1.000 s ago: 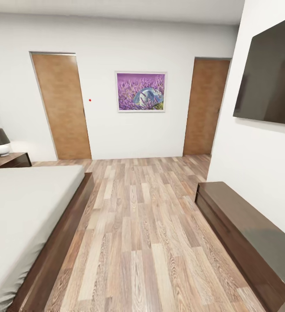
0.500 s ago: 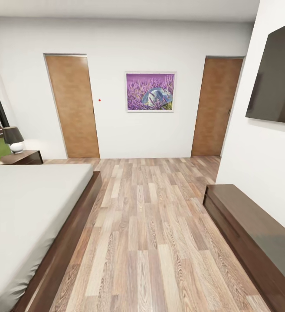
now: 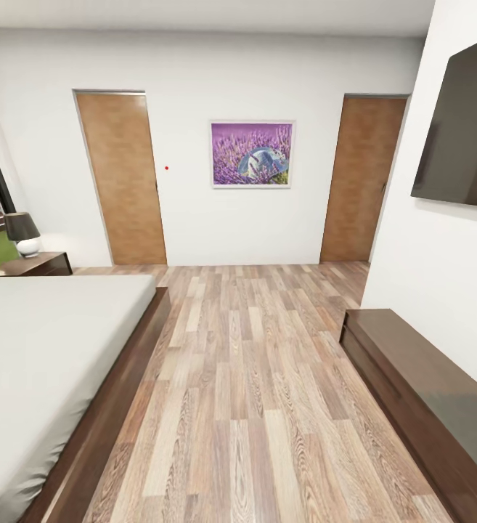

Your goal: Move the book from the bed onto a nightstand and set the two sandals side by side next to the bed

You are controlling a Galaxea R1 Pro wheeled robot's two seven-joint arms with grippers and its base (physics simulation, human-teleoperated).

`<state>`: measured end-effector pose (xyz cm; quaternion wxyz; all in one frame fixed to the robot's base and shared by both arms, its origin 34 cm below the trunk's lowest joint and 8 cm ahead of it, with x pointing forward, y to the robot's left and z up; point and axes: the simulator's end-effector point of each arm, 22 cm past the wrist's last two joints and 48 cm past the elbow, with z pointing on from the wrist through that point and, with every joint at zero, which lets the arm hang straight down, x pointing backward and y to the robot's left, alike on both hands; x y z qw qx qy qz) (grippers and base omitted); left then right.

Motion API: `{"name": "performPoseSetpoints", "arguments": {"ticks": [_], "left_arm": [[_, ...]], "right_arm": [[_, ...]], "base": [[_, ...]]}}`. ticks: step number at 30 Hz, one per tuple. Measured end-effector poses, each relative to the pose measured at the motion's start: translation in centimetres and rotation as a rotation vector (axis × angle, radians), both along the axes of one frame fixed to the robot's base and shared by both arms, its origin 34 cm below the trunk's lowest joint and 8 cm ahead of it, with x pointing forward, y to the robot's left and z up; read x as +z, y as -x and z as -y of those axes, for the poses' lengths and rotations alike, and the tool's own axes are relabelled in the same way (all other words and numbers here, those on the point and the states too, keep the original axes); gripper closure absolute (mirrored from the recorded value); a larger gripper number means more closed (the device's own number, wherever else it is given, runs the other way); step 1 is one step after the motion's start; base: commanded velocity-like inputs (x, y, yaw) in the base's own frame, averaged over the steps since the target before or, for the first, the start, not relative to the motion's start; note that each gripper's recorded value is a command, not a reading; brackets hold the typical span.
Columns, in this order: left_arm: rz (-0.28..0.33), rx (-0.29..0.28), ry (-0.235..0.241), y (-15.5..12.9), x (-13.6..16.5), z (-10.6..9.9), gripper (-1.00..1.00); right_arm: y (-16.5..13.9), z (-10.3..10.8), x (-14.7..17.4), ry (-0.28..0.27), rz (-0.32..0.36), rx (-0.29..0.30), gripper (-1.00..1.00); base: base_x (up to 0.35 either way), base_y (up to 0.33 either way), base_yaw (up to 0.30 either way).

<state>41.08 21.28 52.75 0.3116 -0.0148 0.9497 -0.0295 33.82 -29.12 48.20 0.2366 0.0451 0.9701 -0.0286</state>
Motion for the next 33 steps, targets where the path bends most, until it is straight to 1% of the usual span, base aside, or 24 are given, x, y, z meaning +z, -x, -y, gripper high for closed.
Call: {"name": "performPoseSetpoints", "arguments": {"ticks": [1,3,6,7,10,12,15,17,18,19,20,22,23,24,25,26,29,32,33], "left_arm": [[0.002,0.001,0.0,-0.1,0.1,0.0,-1.0],[0.006,0.001,0.0,-0.3,0.2,0.0,-1.0],[0.022,0.003,0.0,-1.1,0.8,0.1,-1.0],[0.03,0.003,0.0,-1.8,1.2,0.0,-1.0],[0.027,0.002,0.0,-3.2,2.0,0.0,-1.0],[0.022,0.001,0.001,-4.1,2.4,0.0,-1.0],[0.02,-0.003,0.007,-6.9,4.0,0.2,-1.0],[0.029,-0.006,0.012,-8.2,4.9,0.4,-1.0],[0.044,-0.012,0.029,-9.6,5.8,1.0,-1.0],[0.052,-0.017,0.042,-10.3,6.4,1.4,-1.0],[0.065,-0.035,0.077,-11.6,7.5,2.5,-1.0],[0.071,-0.064,0.127,-12.7,8.6,3.8,-1.0],[0.063,-0.125,0.222,-13.6,10.2,6.2,-1.0],[0.058,-0.175,0.291,-14.0,11.4,7.9,-1.0],[0.057,-0.201,0.324,-14.2,12.0,8.6,-1.0],[0.059,-0.247,0.382,-14.4,13.1,9.9,-1.0],[0.067,-0.312,0.46,-14.7,14.8,11.4,-1.0],[0.073,-0.338,0.492,-14.9,15.6,11.8,-1.0],[0.074,-0.341,0.496,-14.9,15.7,11.8,-1.0]], "right_arm": [[-0.7,0.1,0.3,0.0,0.002,0.001,-1.0],[-1.1,0.1,0.5,0.0,-0.011,0.001,-1.0],[-1.7,0.3,0.8,-0.004,-0.057,0.0,-1.0],[-2.2,0.3,1.1,-0.006,-0.08,0.0,-1.0],[-3.5,0.5,2.2,-0.009,-0.11,-0.001,-1.0],[-4.3,0.5,2.8,-0.009,-0.116,-0.001,-1.0],[-5.7,0.6,4.0,-0.01,-0.118,-0.001,-1.0],[-5.9,0.6,4.2,-0.011,-0.117,-0.001,-1.0],[-6.1,0.6,4.4,-0.011,-0.118,0.0,-1.0],[-6.1,0.5,4.4,-0.012,-0.118,0.001,-1.0],[-6.1,0.5,4.4,-0.012,-0.119,0.003,-1.0],[-6.1,0.4,4.4,-0.012,-0.119,0.005,-1.0],[-6.1,0.3,4.4,-0.013,-0.119,0.007,-1.0],[-6.1,0.3,4.4,-0.013,-0.119,0.008,-1.0],[-6.1,0.3,4.4,-0.013,-0.12,0.008,-1.0],[-5.9,0.3,4.3,-0.013,-0.124,0.008,-1.0],[-5.2,0.2,3.8,-0.014,-0.141,0.009,-1.0],[-4.2,0.0,3.2,-0.016,-0.164,0.01,-1.0],[-4.0,0.0,3.1,-0.016,-0.169,0.01,-1.0]], "base": [[0.0,0.0,0.0],[0.0,0.0,0.0],[0.0,0.0,0.0],[0.0,0.0,0.0],[0.0,0.0,0.0],[0.0,0.0,0.0],[0.0,0.0,0.0],[0.0,0.0,0.0],[0.0,0.0,0.0],[0.0,0.0,0.0],[0.0,0.0,0.0],[0.0,0.0,0.0],[0.0,0.0,0.0],[0.0,0.0,0.0],[0.0,0.0,0.0],[0.0,0.0,0.0],[0.0,0.0,0.0],[0.0,0.0,0.0],[0.0,0.0,0.0]]}}
